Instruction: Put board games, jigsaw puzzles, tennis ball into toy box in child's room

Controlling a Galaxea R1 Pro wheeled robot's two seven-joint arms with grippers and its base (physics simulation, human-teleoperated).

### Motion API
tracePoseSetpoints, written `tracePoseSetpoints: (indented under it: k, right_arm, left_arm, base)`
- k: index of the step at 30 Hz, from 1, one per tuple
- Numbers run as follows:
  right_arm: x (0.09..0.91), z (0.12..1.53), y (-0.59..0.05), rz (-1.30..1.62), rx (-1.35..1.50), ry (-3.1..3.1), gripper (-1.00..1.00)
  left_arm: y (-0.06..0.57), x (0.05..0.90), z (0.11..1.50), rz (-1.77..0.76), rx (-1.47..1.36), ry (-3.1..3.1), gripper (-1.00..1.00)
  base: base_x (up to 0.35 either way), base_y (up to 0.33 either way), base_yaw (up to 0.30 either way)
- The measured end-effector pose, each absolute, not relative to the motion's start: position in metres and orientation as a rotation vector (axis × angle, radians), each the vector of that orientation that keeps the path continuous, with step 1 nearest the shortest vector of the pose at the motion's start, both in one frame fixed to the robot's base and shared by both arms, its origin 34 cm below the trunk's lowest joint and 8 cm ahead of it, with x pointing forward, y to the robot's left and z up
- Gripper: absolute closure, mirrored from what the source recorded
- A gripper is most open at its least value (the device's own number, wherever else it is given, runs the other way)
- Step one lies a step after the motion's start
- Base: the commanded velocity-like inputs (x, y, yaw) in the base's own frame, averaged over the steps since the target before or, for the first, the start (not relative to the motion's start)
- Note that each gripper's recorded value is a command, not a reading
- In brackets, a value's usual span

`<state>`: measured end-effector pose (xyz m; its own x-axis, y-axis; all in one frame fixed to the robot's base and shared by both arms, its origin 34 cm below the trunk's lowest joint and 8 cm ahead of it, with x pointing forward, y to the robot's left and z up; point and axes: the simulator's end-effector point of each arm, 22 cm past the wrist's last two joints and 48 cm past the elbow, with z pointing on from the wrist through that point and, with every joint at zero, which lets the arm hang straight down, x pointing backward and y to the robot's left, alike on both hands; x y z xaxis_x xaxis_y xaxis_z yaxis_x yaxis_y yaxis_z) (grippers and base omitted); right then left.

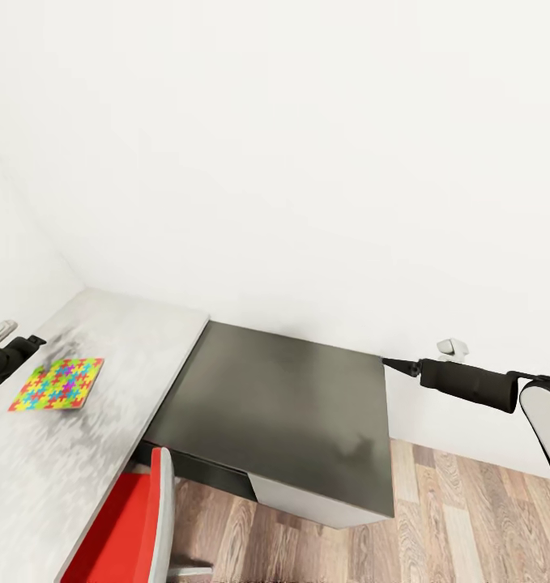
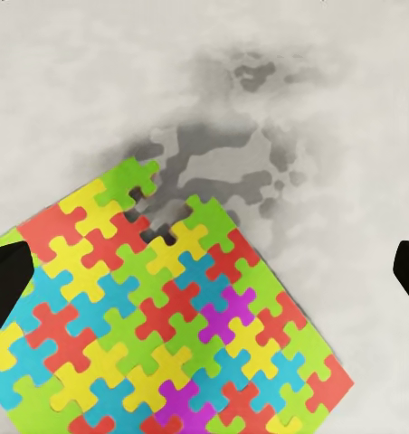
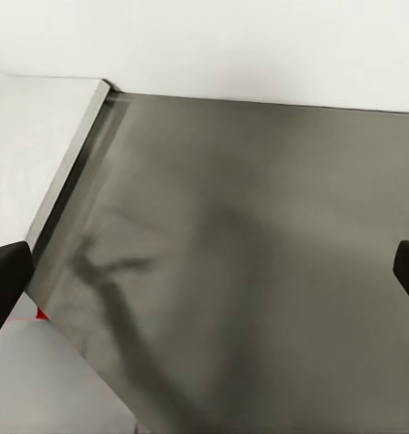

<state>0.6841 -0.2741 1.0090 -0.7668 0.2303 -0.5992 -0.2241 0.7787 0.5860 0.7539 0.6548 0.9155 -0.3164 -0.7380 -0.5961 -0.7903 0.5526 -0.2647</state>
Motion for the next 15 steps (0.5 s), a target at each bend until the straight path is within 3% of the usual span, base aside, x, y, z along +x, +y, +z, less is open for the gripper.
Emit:
tracePoseSetpoints:
  k: [15]
  right_arm:
    - [0.684, 0.995, -0.274, 0.870, 0.014, 2.309, -1.00]
  left_arm:
    - [0.656, 0.775, 0.925, 0.086, -1.215, 2.082, -1.00]
  base:
    - [0.000, 0.000, 0.000]
